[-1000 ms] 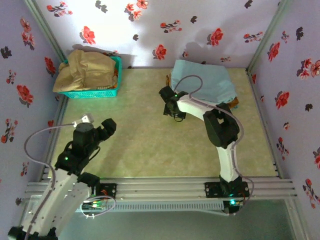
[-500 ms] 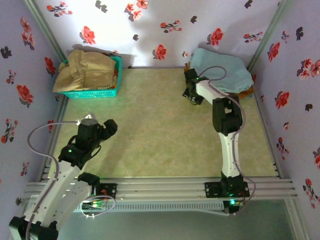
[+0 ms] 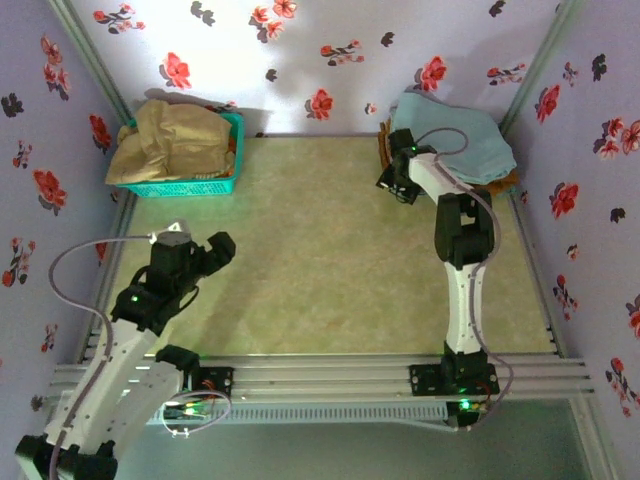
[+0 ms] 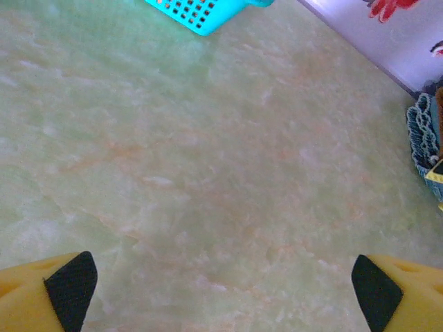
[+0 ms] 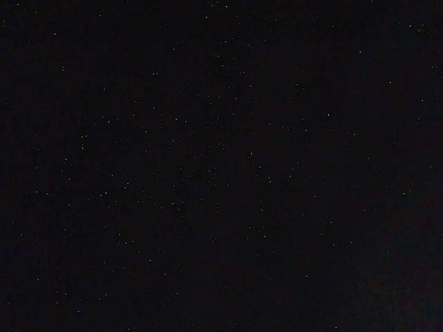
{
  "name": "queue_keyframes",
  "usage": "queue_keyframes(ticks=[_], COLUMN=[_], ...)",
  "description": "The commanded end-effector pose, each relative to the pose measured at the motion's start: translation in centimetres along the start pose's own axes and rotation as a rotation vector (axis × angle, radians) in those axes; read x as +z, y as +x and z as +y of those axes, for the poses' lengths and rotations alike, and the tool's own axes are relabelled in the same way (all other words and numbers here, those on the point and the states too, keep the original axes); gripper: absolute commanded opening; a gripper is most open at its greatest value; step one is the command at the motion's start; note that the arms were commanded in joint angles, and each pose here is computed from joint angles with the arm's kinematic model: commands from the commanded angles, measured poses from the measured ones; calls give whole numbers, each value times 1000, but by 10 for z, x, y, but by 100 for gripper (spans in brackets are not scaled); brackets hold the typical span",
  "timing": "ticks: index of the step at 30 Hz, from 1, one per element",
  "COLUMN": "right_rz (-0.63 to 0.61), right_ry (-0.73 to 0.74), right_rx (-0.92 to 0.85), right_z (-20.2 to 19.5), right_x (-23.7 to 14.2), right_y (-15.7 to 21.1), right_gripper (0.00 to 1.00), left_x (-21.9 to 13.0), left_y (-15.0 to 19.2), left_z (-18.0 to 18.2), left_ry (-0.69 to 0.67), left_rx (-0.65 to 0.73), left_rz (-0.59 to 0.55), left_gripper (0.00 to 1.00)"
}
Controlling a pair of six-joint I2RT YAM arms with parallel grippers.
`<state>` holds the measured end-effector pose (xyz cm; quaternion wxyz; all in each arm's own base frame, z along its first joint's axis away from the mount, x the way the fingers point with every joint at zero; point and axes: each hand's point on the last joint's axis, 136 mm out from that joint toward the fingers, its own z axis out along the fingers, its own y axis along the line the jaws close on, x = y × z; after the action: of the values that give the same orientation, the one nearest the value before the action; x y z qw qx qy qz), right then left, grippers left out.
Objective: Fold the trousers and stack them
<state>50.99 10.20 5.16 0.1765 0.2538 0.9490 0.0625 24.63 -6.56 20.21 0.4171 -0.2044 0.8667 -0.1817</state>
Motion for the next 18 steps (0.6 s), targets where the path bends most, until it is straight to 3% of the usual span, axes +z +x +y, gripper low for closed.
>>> queue_keyframes(ticks=[1,2,6,8,10,14,16,18], right_rz=[-92,-119,-246,-352,-480,-749,-884,-938], right_ry=[-102,-133,-300,-401,-409,-305,-183,-109], right_rx=[-31,-68,-227,-348,-407,-519,-584,-663], right_z=[1,5,15,20,14,-20,-43,-63], right_x=[-80,-103,-183,-225,-251,-241,-235,-218], right_y=[-4,7,55,78,92,92,83,80], right_gripper=[72,96,99,99,99,99,99,99], left_x=[-27,-36,-61,-63,-58,-8,11,26], left_y=[-21,-28,-54,-64,-71,-65,-59,-55], left_z=[2,9,30,32,38,37,46,65], left_ry=[-40,-89,-247,-262,-270,-195,-193,-231], left_rx=[65,73,126,170,171,395,432,402], left_rz=[-52,-74,-167,-229,-331,-552,-659,-708], left_gripper=[100,100,100,100,100,100,100,100])
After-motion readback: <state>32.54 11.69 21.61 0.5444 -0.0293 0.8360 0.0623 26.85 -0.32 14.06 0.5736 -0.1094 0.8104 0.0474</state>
